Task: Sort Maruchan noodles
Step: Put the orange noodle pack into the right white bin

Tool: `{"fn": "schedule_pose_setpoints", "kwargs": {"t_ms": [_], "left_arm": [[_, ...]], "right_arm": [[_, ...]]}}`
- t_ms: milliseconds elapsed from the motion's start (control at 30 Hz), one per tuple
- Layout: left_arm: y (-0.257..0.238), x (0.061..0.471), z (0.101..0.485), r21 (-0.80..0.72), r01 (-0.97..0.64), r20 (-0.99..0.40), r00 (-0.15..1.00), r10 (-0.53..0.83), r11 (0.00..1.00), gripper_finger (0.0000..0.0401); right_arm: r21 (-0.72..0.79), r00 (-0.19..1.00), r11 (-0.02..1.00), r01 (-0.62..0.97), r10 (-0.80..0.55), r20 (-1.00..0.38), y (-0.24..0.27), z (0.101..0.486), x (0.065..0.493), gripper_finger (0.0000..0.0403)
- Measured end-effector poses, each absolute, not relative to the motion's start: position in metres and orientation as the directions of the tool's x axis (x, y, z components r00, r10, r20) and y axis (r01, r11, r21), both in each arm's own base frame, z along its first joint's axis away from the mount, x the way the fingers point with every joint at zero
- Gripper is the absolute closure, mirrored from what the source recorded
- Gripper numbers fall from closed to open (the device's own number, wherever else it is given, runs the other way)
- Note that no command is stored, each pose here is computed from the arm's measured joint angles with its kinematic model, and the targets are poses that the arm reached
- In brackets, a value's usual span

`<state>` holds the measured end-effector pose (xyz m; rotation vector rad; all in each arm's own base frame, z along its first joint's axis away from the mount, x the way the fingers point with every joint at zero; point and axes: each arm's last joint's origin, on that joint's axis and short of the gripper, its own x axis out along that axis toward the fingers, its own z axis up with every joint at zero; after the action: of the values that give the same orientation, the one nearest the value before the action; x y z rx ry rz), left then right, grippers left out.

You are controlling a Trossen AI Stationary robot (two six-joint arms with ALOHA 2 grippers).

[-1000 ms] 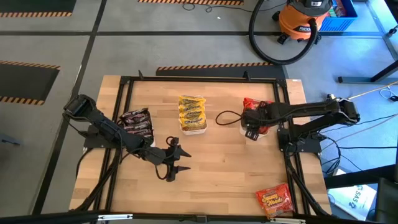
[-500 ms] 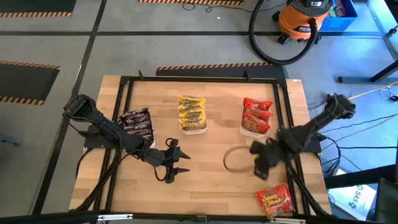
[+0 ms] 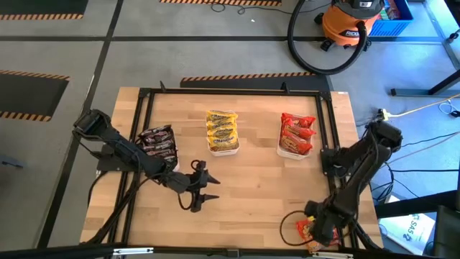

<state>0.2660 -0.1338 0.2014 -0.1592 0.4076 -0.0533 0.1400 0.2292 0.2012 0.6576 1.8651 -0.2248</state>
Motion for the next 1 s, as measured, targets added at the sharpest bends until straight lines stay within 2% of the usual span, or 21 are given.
{"fn": "schedule_pose_setpoints", "kwargs": {"t_ms": [300, 467, 600, 733, 833, 1000], "left_arm": [[-0.134, 0.266, 0.201, -0.163, 0.019, -0.39, 0.917, -0.082, 0.986, 0.0153], [-0.133, 0.267, 0.202, -0.142, 0.003, -0.382, 0.922, -0.058, 0.99, 0.0153], [-0.132, 0.267, 0.202, -0.144, 0.0, -0.379, 0.924, -0.055, 0.99, 0.0153], [-0.132, 0.267, 0.202, -0.15, -0.002, -0.379, 0.924, -0.055, 0.989, 0.0153], [-0.132, 0.267, 0.202, -0.15, -0.003, -0.379, 0.924, -0.055, 0.989, 0.0153], [-0.132, 0.268, 0.204, -0.162, 0.001, -0.358, 0.932, -0.059, 0.987, 0.0153]], "right_arm": [[0.193, -0.233, 0.8, 0.568, 0.381, -0.895, 0.244, 0.167, 0.168, 0.025], [0.239, -0.133, 0.749, 0.618, 0.399, -0.907, 0.234, 0.16, 0.196, 0.0271], [0.239, 0.028, 0.686, 0.687, 0.303, -0.952, 0.213, 0.158, 0.221, 0.0278], [0.232, 0.177, 0.674, 0.701, 0.151, -0.973, 0.19, 0.157, 0.241, 0.0279], [0.228, 0.244, 0.716, 0.66, 0.083, -0.966, 0.173, 0.157, 0.255, 0.0279], [0.261, 0.337, 0.789, 0.557, 0.073, -0.939, 0.162, 0.178, 0.268, 0.0278]]}}
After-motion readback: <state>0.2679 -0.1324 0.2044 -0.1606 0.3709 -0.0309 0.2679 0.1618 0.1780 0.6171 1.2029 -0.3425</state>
